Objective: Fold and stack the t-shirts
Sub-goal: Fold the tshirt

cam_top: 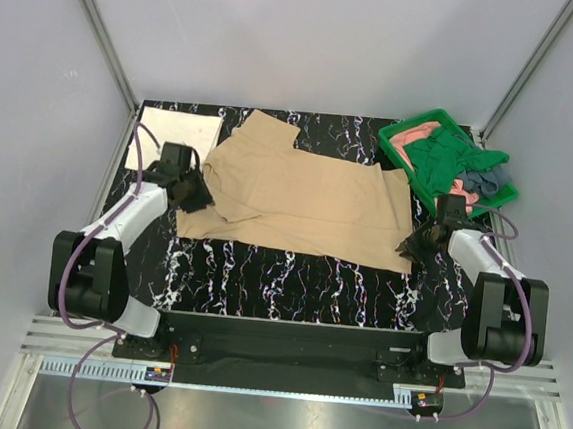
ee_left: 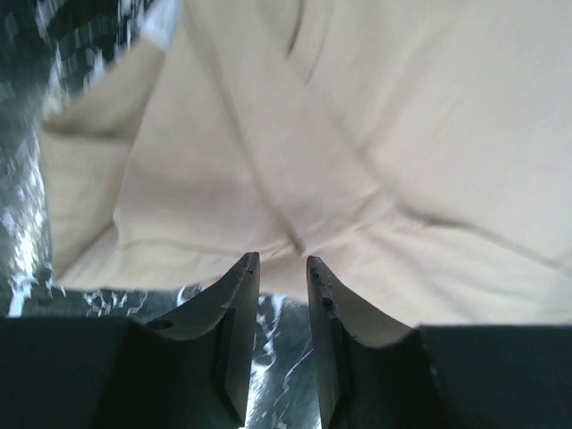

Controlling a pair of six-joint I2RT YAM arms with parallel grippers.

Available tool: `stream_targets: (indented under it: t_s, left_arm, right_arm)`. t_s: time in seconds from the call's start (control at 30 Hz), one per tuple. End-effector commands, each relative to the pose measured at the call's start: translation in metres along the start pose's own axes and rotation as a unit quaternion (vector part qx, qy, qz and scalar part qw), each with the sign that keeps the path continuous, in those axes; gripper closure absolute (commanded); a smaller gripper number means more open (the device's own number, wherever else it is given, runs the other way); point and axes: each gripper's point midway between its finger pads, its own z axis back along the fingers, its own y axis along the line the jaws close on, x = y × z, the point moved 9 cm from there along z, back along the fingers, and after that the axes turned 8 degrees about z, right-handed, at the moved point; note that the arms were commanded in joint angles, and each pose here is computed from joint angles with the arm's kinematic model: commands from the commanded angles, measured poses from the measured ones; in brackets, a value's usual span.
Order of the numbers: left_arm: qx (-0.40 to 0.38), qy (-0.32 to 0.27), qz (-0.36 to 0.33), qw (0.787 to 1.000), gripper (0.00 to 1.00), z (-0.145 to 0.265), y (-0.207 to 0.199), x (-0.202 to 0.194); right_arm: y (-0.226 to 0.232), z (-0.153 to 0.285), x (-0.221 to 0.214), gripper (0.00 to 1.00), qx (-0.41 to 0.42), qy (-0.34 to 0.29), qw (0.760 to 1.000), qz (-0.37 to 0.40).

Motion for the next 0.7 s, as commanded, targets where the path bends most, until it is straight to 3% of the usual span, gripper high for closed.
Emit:
stream_targets:
  t_s: [0.0, 0.07, 0.2, 0.3, 0.57, 0.67]
  left_arm:
    - [-0.023, 0.042, 0.006, 0.999, 0.67, -0.012, 0.012, -0.021]
    - [-0.010, 0.049, 0.016, 0.999, 0.66, -0.015, 0.020, -0.026]
    - [0.029, 0.030, 0.032, 0.999, 0.52, -0.014, 0.037, -0.038]
    - [0.042, 0.013, 0.033, 0.998, 0.51, -0.011, 0.043, -0.040]
    - [0.097, 0.018, 0.038, 0.994, 0.51, -0.032, 0.058, -0.046]
    - [0.096, 0.037, 0.034, 0.994, 0.59, -0.041, 0.059, -0.052]
  right_arm:
    - [-0.005, -0.015, 0.003, 0.75, -0.023, 0.000, 1.000, -0.001]
    - [-0.017, -0.024, -0.004, 0.75, -0.064, 0.008, 0.998, -0.007]
    - [-0.034, -0.024, -0.015, 0.74, -0.121, 0.008, 0.992, -0.030]
    - [-0.037, -0.016, -0.020, 0.72, -0.122, -0.003, 0.992, -0.036]
    - [-0.049, 0.000, -0.019, 0.68, -0.179, -0.052, 0.981, -0.054]
    - [-0.049, 0.000, -0.021, 0.66, -0.171, -0.047, 0.983, -0.052]
